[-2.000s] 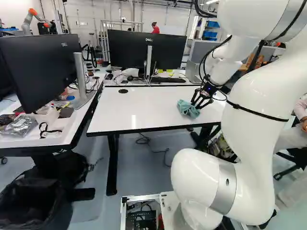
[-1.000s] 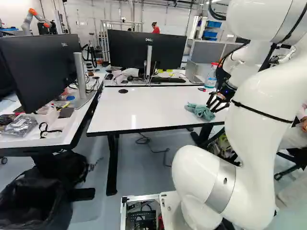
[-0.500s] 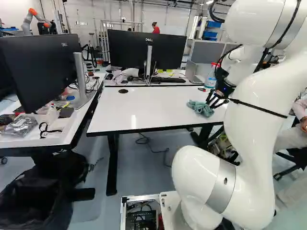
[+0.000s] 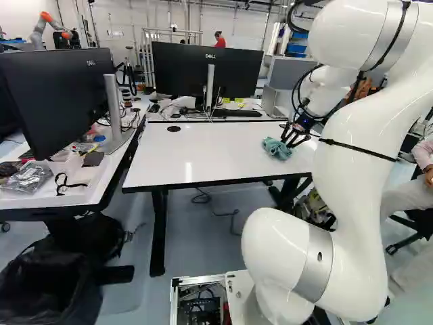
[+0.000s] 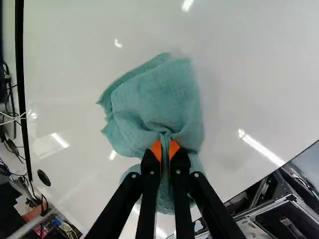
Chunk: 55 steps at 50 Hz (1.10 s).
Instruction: Clean the table with the green towel
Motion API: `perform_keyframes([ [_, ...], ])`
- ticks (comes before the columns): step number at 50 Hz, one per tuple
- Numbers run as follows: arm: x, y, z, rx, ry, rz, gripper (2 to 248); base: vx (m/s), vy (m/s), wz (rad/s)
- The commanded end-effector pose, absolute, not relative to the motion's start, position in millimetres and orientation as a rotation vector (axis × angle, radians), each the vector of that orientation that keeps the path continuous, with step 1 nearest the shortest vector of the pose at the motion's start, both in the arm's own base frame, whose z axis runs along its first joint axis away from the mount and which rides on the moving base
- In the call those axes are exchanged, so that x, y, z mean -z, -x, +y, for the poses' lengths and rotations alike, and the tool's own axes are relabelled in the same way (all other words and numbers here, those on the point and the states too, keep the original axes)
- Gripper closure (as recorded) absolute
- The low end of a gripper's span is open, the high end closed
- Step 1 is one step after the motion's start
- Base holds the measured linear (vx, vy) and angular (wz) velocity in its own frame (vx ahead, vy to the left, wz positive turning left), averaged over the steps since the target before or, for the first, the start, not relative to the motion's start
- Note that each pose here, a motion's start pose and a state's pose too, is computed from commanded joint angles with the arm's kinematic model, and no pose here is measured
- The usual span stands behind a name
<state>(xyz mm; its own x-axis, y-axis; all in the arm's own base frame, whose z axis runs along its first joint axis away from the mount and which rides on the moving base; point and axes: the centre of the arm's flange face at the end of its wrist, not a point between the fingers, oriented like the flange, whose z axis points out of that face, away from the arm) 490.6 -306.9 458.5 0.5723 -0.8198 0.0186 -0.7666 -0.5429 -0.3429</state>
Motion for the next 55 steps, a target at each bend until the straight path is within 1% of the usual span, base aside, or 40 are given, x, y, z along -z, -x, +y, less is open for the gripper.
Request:
perform_keyframes([
  [15, -458.4, -495.0, -278.9, 0.233, 2.536, 1.247, 213, 0.0, 0.0, 0.0],
  [25, -458.3, -489.6, -261.7, 0.215, 2.546, 1.222, 213, 0.0, 0.0, 0.0],
  [55, -457.4, -434.8, -251.9, 0.177, 2.52, 1.28, 213, 0.0, 0.0, 0.0],
])
